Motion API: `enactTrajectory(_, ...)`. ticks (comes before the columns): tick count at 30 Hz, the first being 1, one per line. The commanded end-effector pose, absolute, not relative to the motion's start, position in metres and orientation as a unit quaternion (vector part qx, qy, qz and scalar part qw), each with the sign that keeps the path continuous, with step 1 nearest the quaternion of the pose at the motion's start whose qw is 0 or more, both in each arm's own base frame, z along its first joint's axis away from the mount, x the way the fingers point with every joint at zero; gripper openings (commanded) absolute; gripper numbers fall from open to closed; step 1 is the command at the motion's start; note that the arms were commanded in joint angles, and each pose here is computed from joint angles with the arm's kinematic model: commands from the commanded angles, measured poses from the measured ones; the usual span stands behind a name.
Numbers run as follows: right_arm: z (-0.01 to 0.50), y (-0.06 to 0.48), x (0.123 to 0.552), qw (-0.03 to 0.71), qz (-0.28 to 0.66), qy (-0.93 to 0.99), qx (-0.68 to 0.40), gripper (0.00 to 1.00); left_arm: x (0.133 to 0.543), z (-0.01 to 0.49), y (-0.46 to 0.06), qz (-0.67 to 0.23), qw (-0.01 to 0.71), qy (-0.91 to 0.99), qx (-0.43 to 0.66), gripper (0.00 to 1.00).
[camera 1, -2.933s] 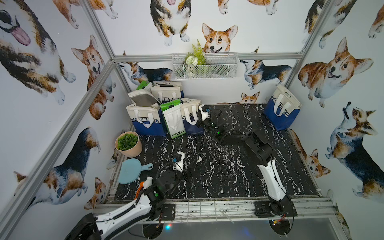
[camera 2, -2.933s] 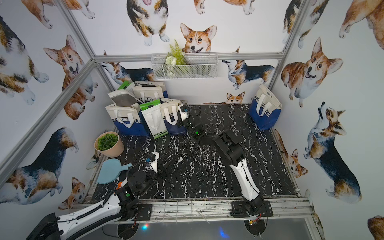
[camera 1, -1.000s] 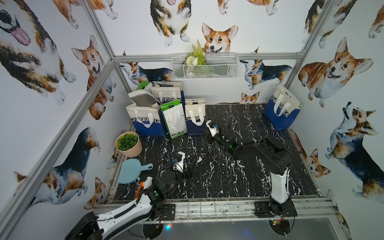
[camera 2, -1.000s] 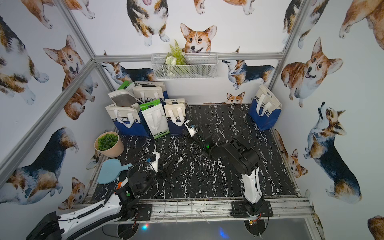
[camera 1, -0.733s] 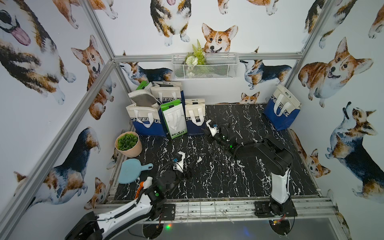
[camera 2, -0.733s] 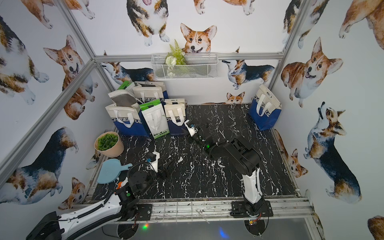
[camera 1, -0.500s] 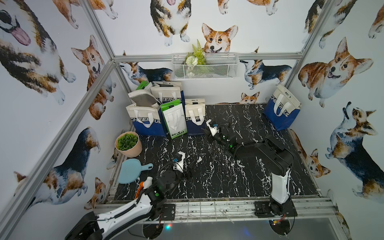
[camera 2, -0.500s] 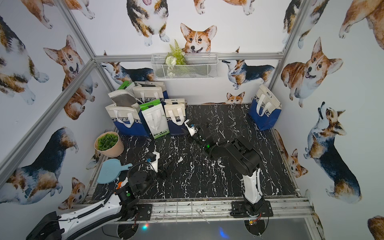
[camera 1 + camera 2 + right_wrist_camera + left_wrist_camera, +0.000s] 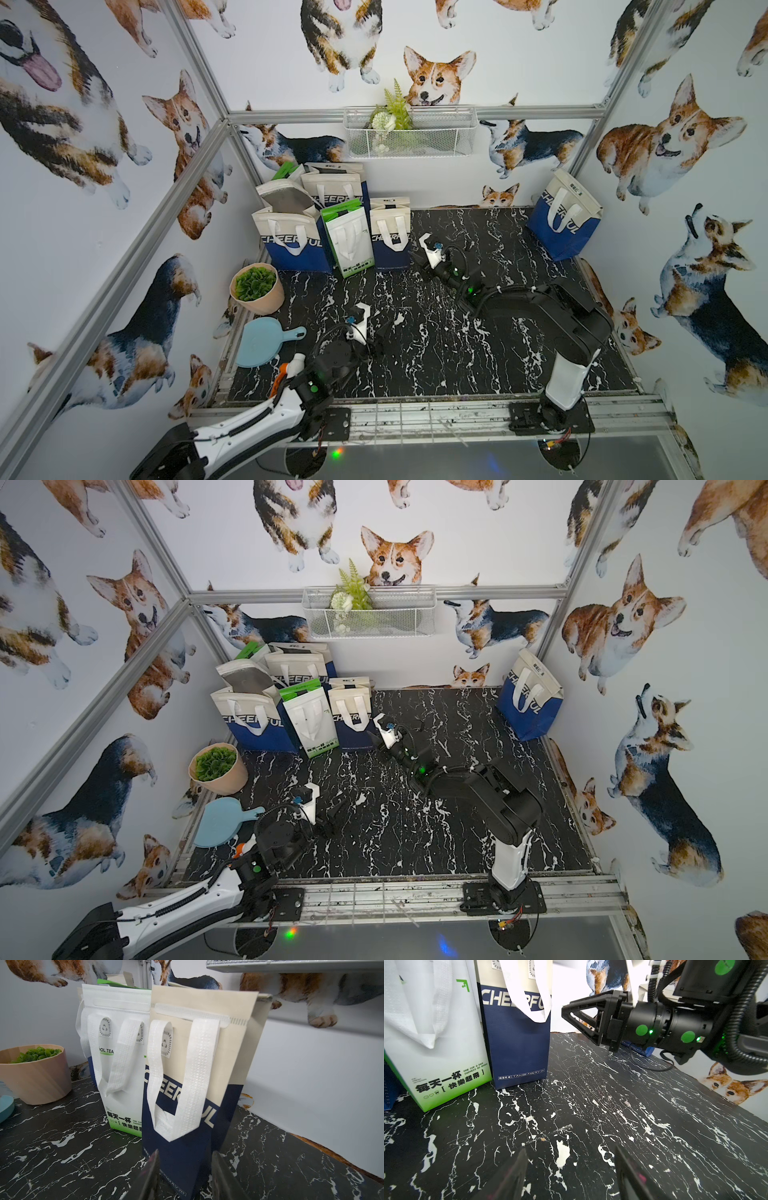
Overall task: Open the takeout bag
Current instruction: Move the takeout bag to the center of the board.
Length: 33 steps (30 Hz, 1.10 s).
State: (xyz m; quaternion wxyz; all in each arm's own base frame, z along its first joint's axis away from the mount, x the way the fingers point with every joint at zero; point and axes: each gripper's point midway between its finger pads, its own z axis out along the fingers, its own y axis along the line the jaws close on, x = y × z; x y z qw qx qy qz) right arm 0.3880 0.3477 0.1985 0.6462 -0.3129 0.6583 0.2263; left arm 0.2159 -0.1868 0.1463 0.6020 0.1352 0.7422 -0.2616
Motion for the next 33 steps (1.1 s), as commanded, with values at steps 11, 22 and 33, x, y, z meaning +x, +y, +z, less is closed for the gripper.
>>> enactTrajectory(11, 0.310, 0.158, 0.370, 0.676, 0.030, 0.728, -0.109, 0.43, 0.215, 0.161, -0.183, -0.271, 0.620, 0.726, 0.124, 0.69)
enactTrajectory(22, 0.351, -0.003, 0.302, 0.680, -0.107, 0.722, 0.074, 0.62, 0.213, 0.163, -0.182, -0.274, 0.623, 0.722, 0.125, 0.69)
enactTrajectory(33, 0.282, -0.097, 0.373, 0.601, -0.034, 0.769, 0.214, 0.75, 0.213, 0.163, -0.181, -0.273, 0.625, 0.720, 0.125, 0.73)
